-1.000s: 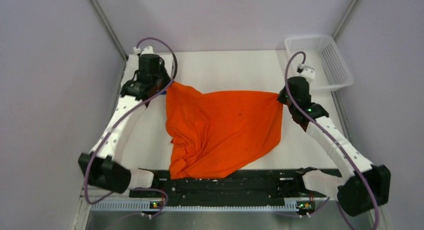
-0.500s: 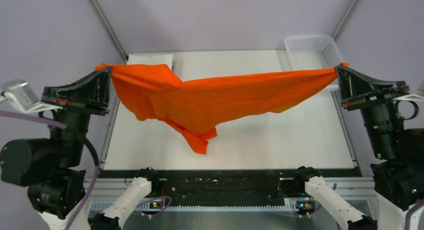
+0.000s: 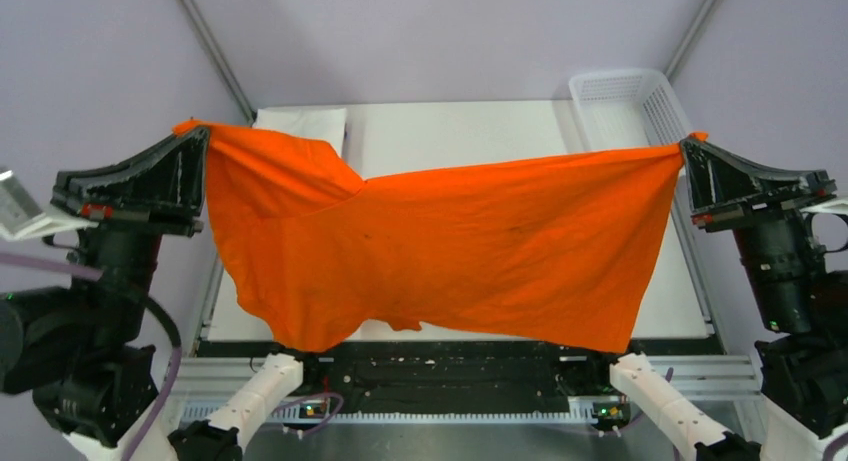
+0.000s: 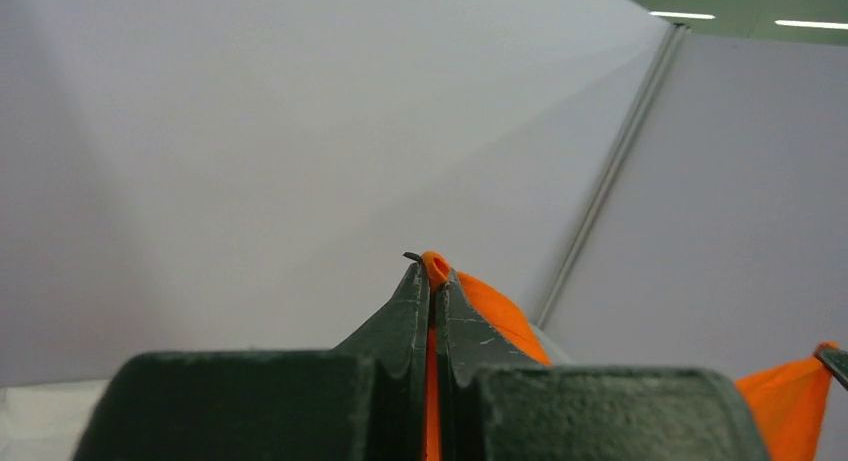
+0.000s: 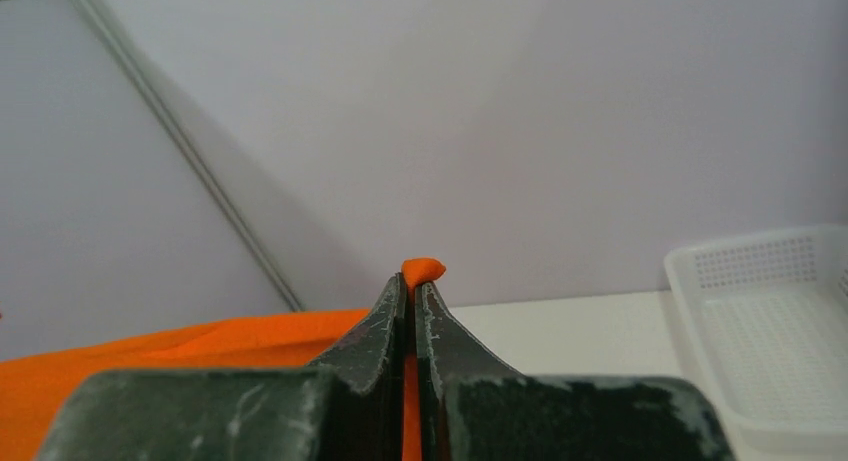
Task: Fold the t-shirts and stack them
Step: Flatten out the tshirt
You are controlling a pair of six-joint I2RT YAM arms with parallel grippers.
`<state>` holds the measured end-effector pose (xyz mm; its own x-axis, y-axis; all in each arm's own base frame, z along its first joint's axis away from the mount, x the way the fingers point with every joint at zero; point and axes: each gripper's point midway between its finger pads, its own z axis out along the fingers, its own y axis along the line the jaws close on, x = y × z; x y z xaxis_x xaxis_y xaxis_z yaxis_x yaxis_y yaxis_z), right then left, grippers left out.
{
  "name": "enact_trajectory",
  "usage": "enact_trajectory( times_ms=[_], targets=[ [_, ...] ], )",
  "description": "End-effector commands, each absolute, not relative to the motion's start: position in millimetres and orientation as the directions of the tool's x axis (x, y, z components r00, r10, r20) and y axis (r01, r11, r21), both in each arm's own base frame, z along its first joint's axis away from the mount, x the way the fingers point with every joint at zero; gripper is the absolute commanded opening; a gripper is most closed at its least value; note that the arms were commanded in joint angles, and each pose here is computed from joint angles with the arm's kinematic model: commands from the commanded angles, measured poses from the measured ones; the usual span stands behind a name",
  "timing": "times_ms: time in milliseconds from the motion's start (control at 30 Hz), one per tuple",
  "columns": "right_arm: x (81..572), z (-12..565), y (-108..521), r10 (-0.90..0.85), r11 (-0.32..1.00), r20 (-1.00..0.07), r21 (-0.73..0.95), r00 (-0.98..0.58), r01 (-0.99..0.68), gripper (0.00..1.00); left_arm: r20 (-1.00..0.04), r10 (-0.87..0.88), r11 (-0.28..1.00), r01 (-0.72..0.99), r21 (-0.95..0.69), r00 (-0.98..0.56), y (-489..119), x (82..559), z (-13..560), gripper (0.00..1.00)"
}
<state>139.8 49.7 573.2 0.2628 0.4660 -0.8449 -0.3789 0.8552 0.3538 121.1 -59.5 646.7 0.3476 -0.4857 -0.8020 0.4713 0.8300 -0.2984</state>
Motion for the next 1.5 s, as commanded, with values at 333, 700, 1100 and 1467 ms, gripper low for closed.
enact_trajectory(
  times_ms=[333,700,1100,1467],
  targets=[
    [345,372,23,0.306,0.917,-0.952,0.297,0.01,0.268,0.0,-0.971,-0.239,0.965,-0.118,-0.234,-0.029,-61,474,431,0.0],
    [548,203,36,0.217,0.957,-0.926,0.139,-0.309,0.256,0.17,-0.902,-0.229,0.973,-0.114,-0.2,-0.367,-99,665,213,0.34],
    [530,199,56,0.222,0.97,-0.886,0.16,-0.407,0.181,0.99,-0.862,-0.303,0.936,0.04,-0.349,-0.406,-134,635,235,0.99],
    [346,142,48,0.444,0.895,-0.719,0.328,-0.535,0.302,0.99,-0.762,-0.318,0.897,0.082,-0.435,-0.564,-171,470,216,0.99]
  ],
)
